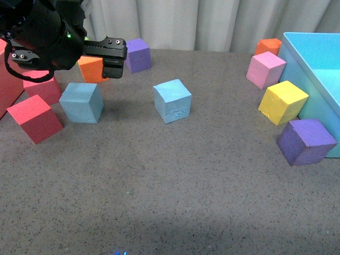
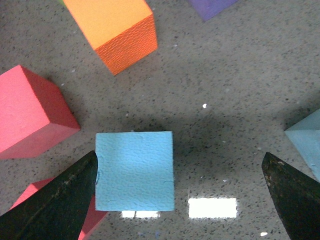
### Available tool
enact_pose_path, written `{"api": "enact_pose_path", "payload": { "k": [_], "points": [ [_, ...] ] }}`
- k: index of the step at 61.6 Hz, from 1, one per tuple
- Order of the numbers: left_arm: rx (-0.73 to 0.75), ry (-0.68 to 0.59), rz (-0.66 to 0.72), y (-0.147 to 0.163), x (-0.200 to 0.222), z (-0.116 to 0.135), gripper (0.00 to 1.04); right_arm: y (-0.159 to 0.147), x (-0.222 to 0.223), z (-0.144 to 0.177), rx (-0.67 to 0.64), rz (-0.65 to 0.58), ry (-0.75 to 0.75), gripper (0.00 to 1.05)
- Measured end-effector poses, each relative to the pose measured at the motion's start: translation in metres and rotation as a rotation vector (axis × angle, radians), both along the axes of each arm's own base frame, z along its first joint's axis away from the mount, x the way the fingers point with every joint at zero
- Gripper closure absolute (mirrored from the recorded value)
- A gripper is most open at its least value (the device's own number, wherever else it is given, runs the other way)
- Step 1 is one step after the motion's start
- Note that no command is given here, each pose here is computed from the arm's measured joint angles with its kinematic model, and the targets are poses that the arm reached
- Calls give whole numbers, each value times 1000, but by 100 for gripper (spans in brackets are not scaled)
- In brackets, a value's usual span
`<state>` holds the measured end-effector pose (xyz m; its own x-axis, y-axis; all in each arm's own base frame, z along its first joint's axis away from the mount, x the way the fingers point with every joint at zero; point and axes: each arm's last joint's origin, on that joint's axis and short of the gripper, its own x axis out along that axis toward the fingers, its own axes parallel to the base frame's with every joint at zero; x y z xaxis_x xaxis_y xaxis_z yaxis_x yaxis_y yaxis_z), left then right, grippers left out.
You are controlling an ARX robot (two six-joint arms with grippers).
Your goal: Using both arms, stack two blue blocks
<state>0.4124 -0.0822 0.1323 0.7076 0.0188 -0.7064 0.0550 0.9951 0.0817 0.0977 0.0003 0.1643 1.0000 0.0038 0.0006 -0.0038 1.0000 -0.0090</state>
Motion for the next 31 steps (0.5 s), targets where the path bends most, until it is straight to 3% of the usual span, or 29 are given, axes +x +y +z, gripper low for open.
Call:
{"api": "enact_pose_path", "payload": {
  "k": [31],
  "points": [
    [8, 150, 43, 8, 11, -27, 7, 0, 0, 0, 0, 0, 0, 10]
  ]
}}
